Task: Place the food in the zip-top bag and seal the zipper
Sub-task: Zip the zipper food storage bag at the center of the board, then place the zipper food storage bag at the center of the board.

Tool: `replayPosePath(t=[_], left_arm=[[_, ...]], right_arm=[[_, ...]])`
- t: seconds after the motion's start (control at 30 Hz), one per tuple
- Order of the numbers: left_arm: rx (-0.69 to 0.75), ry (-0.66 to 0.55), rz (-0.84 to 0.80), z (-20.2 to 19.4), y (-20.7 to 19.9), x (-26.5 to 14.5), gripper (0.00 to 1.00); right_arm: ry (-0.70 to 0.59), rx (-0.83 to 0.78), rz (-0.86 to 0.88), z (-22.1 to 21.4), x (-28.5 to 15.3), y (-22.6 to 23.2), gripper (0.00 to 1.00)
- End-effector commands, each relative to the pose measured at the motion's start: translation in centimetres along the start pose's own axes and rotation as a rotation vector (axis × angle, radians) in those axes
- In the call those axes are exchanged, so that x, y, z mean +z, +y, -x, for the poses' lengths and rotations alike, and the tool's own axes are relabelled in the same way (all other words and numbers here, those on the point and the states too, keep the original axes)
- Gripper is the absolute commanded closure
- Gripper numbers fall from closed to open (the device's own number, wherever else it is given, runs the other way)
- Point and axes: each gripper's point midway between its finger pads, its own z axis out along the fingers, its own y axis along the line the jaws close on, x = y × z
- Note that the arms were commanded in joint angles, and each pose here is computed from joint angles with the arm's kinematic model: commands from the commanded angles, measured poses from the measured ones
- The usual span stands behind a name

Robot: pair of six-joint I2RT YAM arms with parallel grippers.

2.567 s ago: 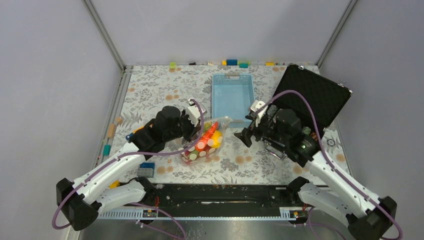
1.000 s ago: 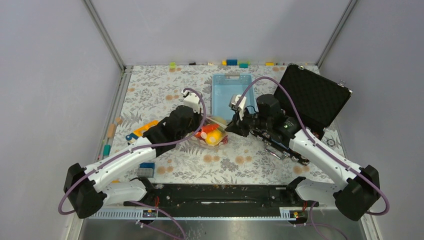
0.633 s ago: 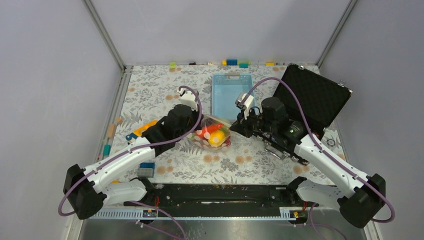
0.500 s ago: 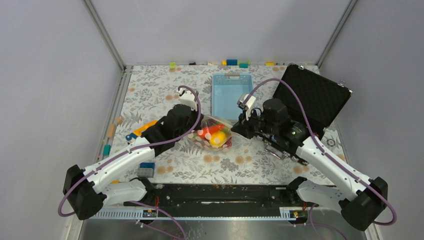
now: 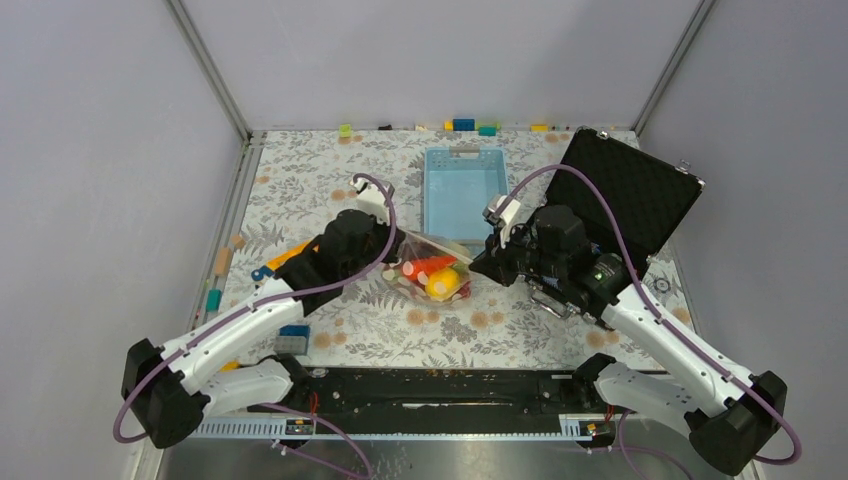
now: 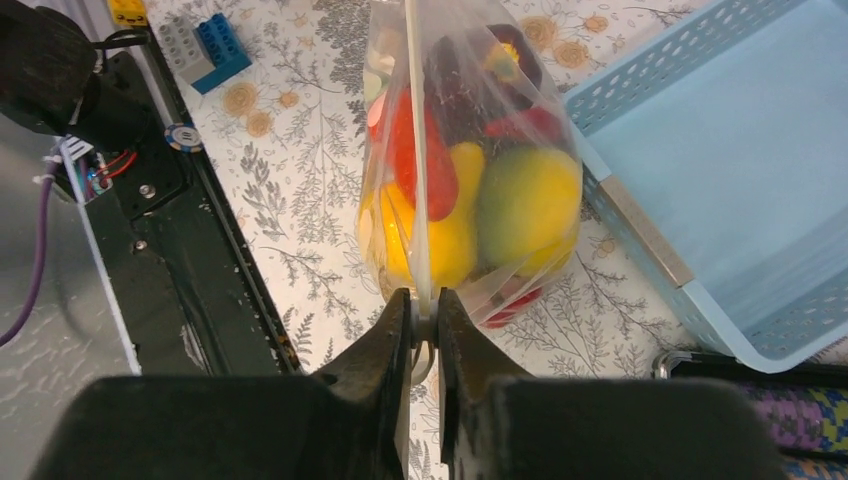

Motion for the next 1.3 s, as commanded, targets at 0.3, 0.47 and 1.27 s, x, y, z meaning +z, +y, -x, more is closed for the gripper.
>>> replayPosePath(t=[0.3,0.47,1.27], left_arm=[[0.149,-0.241,-0.107,3.6,2.5,-5.0,1.00],[0.089,-0.239,-0.008,4.6,4.0,-5.5,1.00],[0.117,-0.073,0.412,7.2,10.2,2.8,1.00]], right_arm=[[-0.249,0.034,-0.041,5.1,-2.6,0.4,0.00],[-0.308,0.042,-0.097,5.8,-3.5,-0.3,0.00],[-0.310,0.129,-0.487,2.1,-5.2,-6.7,0.00]])
